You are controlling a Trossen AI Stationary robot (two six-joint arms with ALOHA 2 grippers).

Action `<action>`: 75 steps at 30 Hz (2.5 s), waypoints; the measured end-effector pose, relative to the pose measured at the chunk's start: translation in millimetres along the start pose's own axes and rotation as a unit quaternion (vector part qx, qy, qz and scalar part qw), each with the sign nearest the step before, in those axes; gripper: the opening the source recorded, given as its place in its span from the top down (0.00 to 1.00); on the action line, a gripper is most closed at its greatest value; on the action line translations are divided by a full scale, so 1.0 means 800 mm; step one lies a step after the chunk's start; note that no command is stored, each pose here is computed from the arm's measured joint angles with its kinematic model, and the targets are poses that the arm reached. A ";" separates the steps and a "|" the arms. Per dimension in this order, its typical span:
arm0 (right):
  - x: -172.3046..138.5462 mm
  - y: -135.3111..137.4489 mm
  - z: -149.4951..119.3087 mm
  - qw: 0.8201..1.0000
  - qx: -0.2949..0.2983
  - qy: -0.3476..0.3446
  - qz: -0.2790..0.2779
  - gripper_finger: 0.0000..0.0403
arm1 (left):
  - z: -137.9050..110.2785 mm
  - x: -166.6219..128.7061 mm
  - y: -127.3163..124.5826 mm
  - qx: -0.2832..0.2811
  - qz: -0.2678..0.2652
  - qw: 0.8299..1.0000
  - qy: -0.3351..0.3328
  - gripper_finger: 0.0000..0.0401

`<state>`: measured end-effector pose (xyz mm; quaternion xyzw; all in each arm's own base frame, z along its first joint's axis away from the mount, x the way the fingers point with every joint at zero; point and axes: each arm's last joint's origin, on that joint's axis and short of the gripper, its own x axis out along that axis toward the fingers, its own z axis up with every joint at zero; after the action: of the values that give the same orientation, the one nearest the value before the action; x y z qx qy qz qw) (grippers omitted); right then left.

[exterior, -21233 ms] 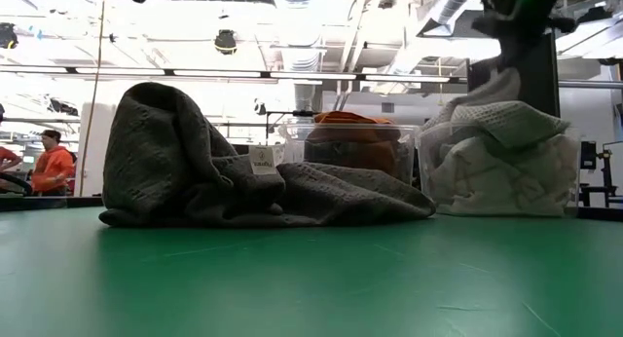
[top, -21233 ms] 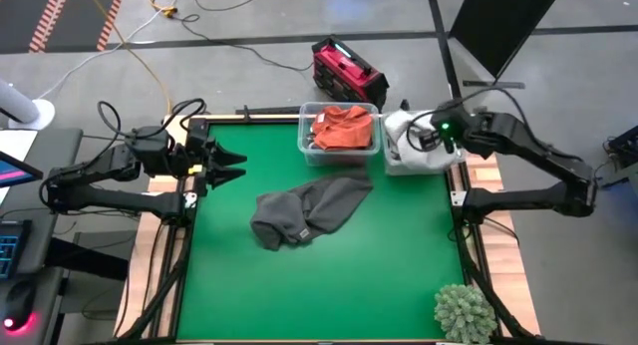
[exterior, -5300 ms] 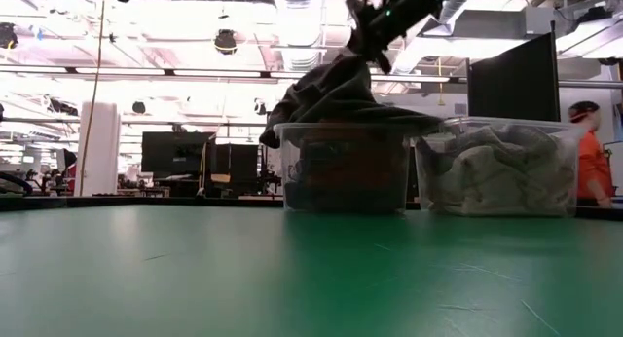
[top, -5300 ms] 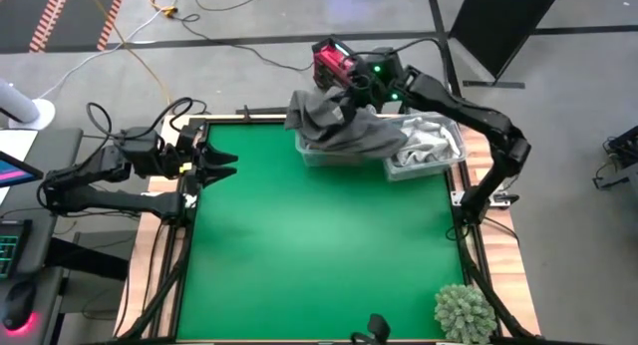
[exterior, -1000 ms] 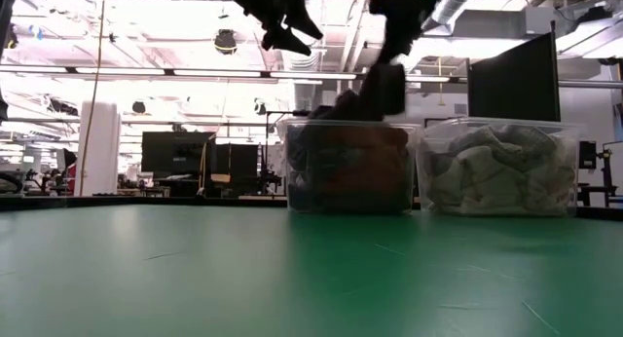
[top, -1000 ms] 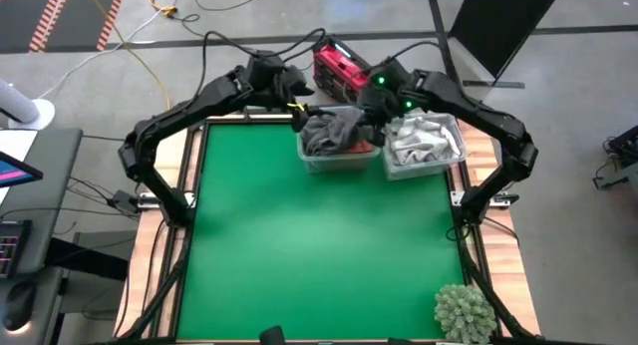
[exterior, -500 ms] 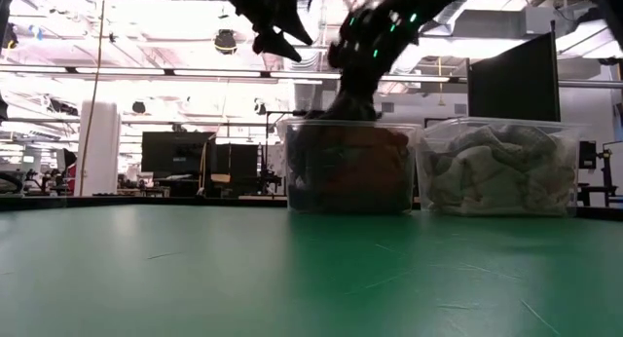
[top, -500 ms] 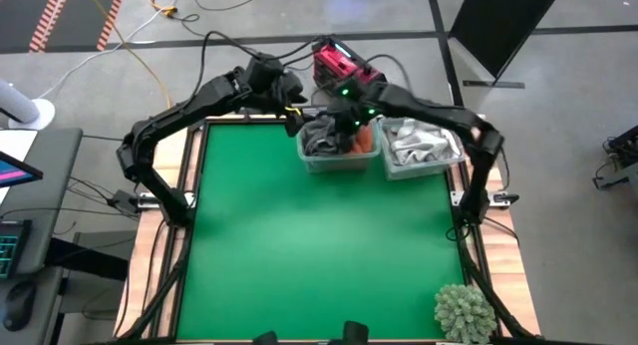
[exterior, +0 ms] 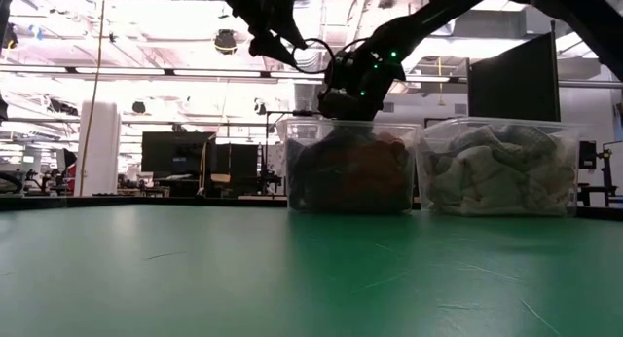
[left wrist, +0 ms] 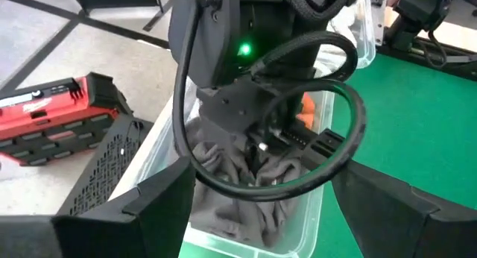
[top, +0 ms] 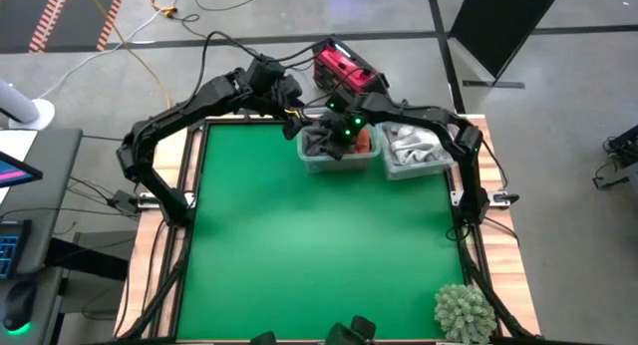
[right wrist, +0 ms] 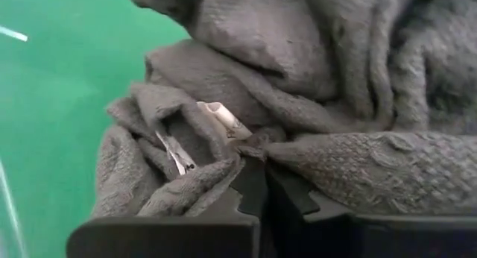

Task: Sort towels by color in basket
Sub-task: Put the gray towel into the left transparent bin

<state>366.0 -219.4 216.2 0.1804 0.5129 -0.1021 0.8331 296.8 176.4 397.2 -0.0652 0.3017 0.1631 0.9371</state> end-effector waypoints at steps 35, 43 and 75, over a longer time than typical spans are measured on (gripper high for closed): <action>-0.034 -0.005 -0.031 0.994 0.078 0.053 -0.052 0.53 | 0.004 0.000 0.000 0.009 0.003 1.000 -0.017 0.25; -0.068 -0.016 -0.021 0.990 0.112 0.070 -0.044 0.56 | 0.007 0.000 0.001 0.010 0.004 1.000 -0.027 0.25; -0.367 0.042 -0.042 0.968 0.146 -0.106 -0.172 0.52 | -0.036 0.130 -0.046 -0.046 -0.107 0.980 -0.162 0.25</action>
<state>217.5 -179.4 470.4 0.1976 0.4246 -0.3362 0.8171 373.8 163.0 313.5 -0.1125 0.1294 0.0842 0.9816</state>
